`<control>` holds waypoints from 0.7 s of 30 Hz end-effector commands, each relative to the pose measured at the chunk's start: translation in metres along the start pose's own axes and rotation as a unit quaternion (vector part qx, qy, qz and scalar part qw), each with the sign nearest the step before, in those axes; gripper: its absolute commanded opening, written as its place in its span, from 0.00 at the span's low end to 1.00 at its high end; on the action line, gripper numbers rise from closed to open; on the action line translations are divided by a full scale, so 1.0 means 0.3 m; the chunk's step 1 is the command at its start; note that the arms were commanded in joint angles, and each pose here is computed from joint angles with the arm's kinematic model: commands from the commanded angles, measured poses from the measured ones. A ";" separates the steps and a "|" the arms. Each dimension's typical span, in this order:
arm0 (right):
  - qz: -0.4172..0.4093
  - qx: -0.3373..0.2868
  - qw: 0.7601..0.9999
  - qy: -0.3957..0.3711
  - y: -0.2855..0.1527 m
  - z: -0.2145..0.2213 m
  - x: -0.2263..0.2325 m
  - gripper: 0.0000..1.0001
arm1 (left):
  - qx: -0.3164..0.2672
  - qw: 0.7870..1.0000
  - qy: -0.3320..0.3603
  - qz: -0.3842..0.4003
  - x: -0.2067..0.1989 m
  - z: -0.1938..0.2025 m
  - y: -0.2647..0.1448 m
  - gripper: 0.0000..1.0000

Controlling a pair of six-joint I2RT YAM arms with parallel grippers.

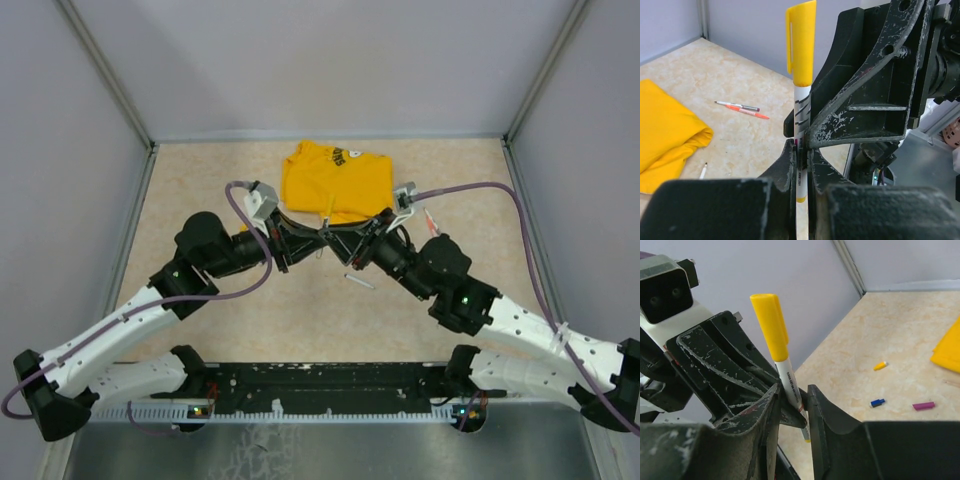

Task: Insert the pens into the pen caps
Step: Press the pen cap onto the pen, then place the pen at the center of the board.

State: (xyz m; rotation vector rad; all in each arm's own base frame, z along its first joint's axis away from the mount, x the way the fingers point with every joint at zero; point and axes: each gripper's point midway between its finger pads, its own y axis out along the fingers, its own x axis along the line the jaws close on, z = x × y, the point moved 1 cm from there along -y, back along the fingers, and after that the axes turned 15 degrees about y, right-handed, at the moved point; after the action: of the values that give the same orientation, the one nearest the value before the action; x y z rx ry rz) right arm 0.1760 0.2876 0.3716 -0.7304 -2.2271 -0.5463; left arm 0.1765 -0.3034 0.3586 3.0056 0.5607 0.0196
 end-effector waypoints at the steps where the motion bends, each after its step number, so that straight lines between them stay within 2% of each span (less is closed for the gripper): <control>1: -0.026 -0.011 1.000 0.009 -0.028 -0.026 0.043 0.29 | -0.044 0.999 0.014 0.017 -0.019 -0.089 0.001 0.00; 6: -0.016 -0.012 1.000 -0.001 -0.052 -0.021 0.015 0.32 | -0.039 0.999 0.010 0.005 -0.005 -0.072 0.000 0.00; 10: 0.010 -0.019 1.000 -0.010 -0.087 -0.013 -0.042 0.33 | -0.017 0.999 0.008 -0.048 0.051 -0.037 -0.010 0.00; 16: 0.086 -0.016 0.996 -0.024 -0.153 0.054 -0.215 0.33 | 0.046 0.993 0.026 -0.109 0.122 0.055 -0.041 0.00; 21: 0.180 -0.018 0.983 -0.017 -0.216 0.133 -0.408 0.32 | 0.130 0.976 -0.002 -0.175 0.190 0.211 -0.068 0.00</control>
State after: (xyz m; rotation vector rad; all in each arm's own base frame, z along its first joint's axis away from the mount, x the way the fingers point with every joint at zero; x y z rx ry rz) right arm 0.1754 0.2400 0.2776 -0.9695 -2.1500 -0.4222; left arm 0.2072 -0.2835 0.3289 3.0435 0.9220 -0.0102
